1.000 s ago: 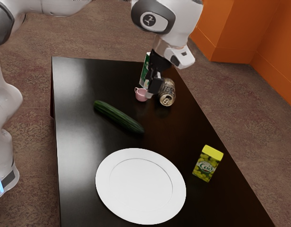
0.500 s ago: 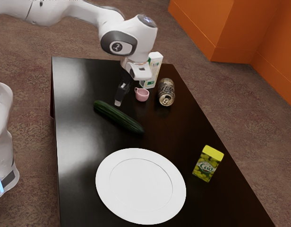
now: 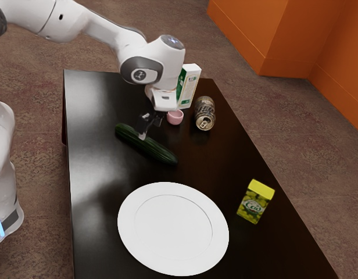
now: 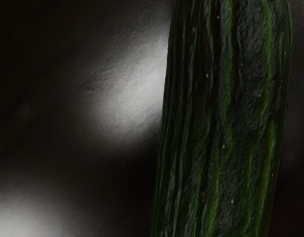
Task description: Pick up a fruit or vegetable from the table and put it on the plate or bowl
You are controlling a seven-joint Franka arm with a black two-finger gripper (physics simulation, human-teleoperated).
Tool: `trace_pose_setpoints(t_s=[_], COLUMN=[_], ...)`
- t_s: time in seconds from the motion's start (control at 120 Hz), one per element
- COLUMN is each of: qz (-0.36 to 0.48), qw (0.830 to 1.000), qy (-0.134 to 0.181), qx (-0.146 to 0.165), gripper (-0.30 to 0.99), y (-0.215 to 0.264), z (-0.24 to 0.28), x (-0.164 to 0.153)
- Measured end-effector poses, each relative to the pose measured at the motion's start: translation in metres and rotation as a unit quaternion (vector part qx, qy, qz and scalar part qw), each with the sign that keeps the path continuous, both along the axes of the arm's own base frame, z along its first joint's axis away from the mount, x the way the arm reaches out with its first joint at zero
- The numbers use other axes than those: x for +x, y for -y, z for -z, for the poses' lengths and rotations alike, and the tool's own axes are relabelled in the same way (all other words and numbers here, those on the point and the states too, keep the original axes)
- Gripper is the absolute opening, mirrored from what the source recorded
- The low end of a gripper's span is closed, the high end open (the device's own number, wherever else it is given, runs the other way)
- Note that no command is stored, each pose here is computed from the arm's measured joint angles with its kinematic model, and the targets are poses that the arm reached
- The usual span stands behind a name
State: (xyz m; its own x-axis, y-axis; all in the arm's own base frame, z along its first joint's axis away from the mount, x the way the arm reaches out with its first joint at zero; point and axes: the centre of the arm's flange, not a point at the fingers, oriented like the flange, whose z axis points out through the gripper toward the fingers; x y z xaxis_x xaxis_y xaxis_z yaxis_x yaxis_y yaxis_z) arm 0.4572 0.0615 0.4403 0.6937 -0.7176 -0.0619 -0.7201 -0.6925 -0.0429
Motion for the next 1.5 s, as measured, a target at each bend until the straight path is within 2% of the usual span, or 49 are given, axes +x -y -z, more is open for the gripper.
trace_pose_setpoints(t_s=[0.3, 0.392, 0.508, 0.858, 0.975, 1.017, 1.075, 1.258, 1.383, 1.5], qz=[0.023, 0.029, 0.037, 0.041, 0.049, 0.057, 0.073, 0.151, 0.169, 0.180], qw=[0.999, 0.999, 0.999, 0.999, 0.998, 0.998, 0.997, 0.985, 0.982, 0.981], qy=[-0.022, -0.020, -0.015, -0.005, 0.004, 0.011, 0.023, 0.064, 0.051, 0.030], qx=[-0.024, -0.028, -0.030, -0.030, -0.027, -0.024, -0.015, 0.048, 0.069, 0.070], gripper=[0.69, 0.74, 0.73, 0.57, 0.37, 0.30, 0.26, 0.26, 0.25, 0.25], y=[-0.003, -0.003, -0.003, -0.008, -0.001, 0.006, 0.021, 0.115, 0.165, 0.217], z=[0.039, 0.042, 0.042, 0.039, 0.031, 0.023, 0.009, -0.083, -0.099, -0.089], x=[0.006, 0.006, 0.007, 0.009, 0.011, 0.012, 0.014, 0.033, 0.025, 0.010])
